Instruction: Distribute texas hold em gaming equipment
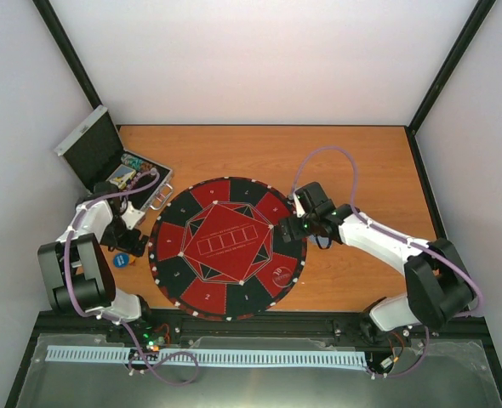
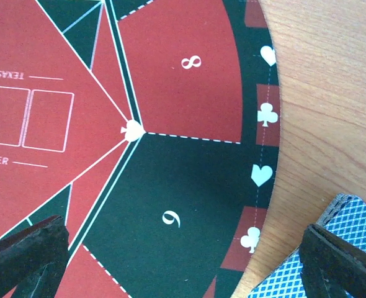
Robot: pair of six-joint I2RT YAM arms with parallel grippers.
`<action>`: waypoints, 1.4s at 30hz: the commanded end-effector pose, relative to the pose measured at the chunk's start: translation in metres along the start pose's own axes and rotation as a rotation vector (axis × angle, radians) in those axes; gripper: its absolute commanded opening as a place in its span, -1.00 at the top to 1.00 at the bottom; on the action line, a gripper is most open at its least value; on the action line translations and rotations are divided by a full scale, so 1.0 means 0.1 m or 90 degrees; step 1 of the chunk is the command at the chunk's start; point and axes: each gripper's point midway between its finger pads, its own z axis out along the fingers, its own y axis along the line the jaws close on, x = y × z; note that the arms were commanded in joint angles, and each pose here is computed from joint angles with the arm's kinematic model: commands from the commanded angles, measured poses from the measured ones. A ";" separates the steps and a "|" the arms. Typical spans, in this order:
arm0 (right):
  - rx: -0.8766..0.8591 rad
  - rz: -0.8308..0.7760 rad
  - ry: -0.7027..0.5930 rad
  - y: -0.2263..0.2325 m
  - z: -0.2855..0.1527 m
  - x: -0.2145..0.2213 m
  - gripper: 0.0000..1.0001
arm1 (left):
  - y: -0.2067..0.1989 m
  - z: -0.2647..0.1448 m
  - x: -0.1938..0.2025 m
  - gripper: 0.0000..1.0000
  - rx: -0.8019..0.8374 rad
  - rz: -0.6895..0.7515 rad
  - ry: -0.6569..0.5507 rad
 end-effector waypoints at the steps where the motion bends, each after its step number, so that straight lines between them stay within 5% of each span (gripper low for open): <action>1: 0.010 0.005 0.002 -0.08 0.05 -0.02 -1.00 | 0.13 0.10 -0.04 -1.00 -0.041 0.012 -0.015; 13: 0.010 0.018 0.025 -0.15 0.13 0.02 -1.00 | 0.09 0.36 0.04 -0.99 0.009 -0.021 -0.005; 24: 0.002 0.032 0.026 -0.18 0.14 0.01 -1.00 | -0.01 0.34 -0.01 -0.60 0.049 -0.011 -0.024; 33: -0.003 0.036 0.028 -0.19 0.14 0.02 -1.00 | 0.07 0.26 -0.21 -0.51 0.050 -0.026 -0.058; 42: -0.001 0.036 0.024 -0.20 0.13 0.01 -1.00 | 0.11 -0.03 -0.11 -0.99 0.029 0.014 -0.066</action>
